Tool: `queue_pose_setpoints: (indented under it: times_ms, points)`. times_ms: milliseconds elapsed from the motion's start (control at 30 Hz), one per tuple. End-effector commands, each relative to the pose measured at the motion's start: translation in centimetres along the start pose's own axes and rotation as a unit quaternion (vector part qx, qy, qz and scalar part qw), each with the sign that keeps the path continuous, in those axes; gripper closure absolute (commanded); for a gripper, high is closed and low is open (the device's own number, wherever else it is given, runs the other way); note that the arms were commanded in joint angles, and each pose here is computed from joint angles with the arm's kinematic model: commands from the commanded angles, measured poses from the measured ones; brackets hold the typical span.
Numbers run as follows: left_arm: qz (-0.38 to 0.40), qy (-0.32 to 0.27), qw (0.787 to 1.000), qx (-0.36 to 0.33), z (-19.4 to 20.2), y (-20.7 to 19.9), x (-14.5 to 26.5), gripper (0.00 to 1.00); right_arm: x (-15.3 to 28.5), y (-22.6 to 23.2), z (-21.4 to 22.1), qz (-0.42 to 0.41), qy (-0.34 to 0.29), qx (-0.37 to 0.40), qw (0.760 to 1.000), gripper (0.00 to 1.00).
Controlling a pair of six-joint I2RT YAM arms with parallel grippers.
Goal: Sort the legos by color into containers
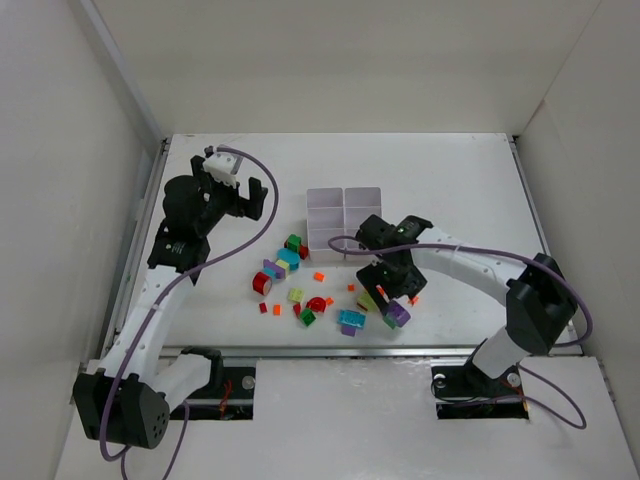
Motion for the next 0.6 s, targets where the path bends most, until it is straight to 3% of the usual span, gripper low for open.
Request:
queue_pose_setpoints:
  times_ms: [0, 133, 233, 333, 367, 400, 500, 567]
  points:
    - [-0.010, -0.034, 0.999, -0.021, -1.19, 0.19, 0.38, 0.01, -0.33, 0.87, -0.08, -0.012, -0.010, 0.005, 1.000, 0.19]
    - [-0.020, -0.038, 0.999, -0.021, -1.42, 0.36, 0.61, 0.01, -0.84, 1.26, 0.10, -0.016, -0.003, -0.001, 1.000, 0.23]
    - [-0.025, -0.034, 0.999, -0.025, -1.04, 0.52, 0.58, 0.01, -1.04, 1.22, 0.32, -0.015, 0.001, -0.001, 1.000, 0.35]
    - [-0.025, -0.030, 0.999, -0.024, -0.87, 0.52, 0.60, 0.01, -1.26, 1.29, 0.37, -0.015, 0.002, -0.010, 1.000, 0.40]
    - [-0.025, -0.029, 0.999, -0.030, -0.87, 0.57, 0.61, 0.01, -1.26, 1.29, 0.37, -0.015, 0.002, -0.010, 1.000, 0.45]
    - [-0.025, -0.029, 0.999, -0.035, -0.88, 0.61, 0.61, 0.01, -1.26, 1.29, 0.37, -0.015, 0.002, -0.010, 1.000, 0.60]
    - [-0.030, -0.029, 0.998, -0.040, -0.90, 0.76, 0.62, 0.01, -1.06, 1.32, 0.38, -0.016, -0.003, -0.014, 1.000, 0.86]
    - [-0.025, -0.025, 0.998, -0.044, -0.67, 0.74, 0.40, 0.01, -0.37, 1.36, 0.11, -0.017, -0.013, -0.014, 1.000, 0.95]
Point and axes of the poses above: each gripper's point midway between its finger pads, its own x axis back along the fingers, its own y axis along the line the jaws close on, z = x × y, the point moved 6 cm from there along x, back along the fingers, and after that the axes turned 7 degrees about x, right-handed, at the moved point
